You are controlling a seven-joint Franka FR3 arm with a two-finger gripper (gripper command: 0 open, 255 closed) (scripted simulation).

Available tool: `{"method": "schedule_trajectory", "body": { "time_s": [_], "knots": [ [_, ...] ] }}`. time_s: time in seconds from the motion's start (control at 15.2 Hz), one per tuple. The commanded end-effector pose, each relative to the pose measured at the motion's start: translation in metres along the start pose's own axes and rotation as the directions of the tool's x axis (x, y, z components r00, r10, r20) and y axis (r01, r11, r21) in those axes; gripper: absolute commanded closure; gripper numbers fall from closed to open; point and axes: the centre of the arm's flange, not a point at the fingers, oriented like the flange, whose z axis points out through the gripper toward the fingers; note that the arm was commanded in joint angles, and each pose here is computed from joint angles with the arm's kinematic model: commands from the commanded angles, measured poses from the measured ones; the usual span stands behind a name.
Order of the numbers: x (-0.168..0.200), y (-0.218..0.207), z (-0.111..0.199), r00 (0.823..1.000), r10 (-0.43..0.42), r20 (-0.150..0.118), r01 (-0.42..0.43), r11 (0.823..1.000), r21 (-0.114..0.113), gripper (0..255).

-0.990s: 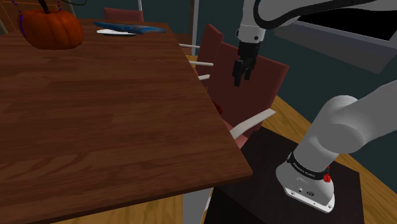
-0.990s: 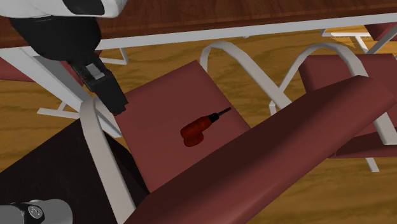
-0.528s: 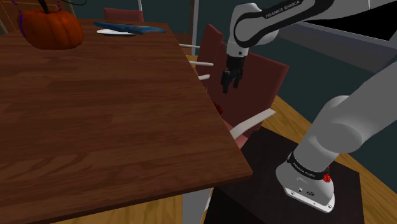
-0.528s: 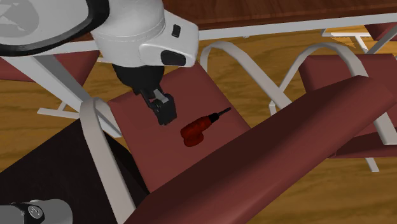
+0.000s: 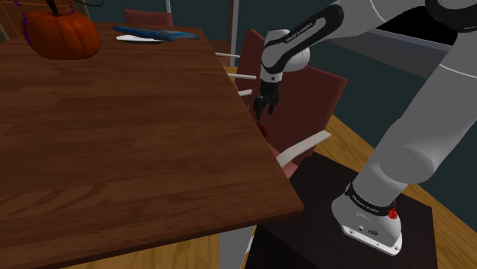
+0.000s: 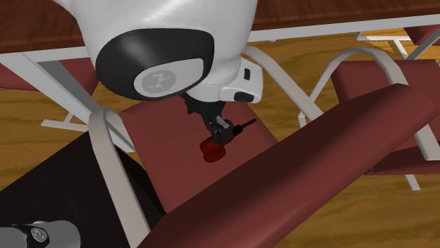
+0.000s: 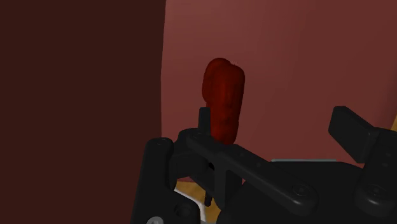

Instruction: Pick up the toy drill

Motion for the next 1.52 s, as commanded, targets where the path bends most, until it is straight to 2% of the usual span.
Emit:
{"method": "schedule_trajectory", "body": {
  "time_s": [0.0,0.26,0.86,0.92,1.45],
  "knots": [
    [0.017,0.013,0.018,1.0,0.011,0.0,-0.011,1.0,0.009,0],
    [0.049,0.031,0.052,1.0,0.03,0.001,-0.03,0.999,0.027,0],
    [0.052,0.034,0.091,1.0,0.03,0.001,-0.03,0.999,0.027,0],
    [0.052,0.035,0.091,1.0,0.03,0.001,-0.03,0.999,0.027,255],
    [0.052,0.034,0.091,1.0,0.03,0.001,-0.03,0.999,0.027,255]
  ]
}}
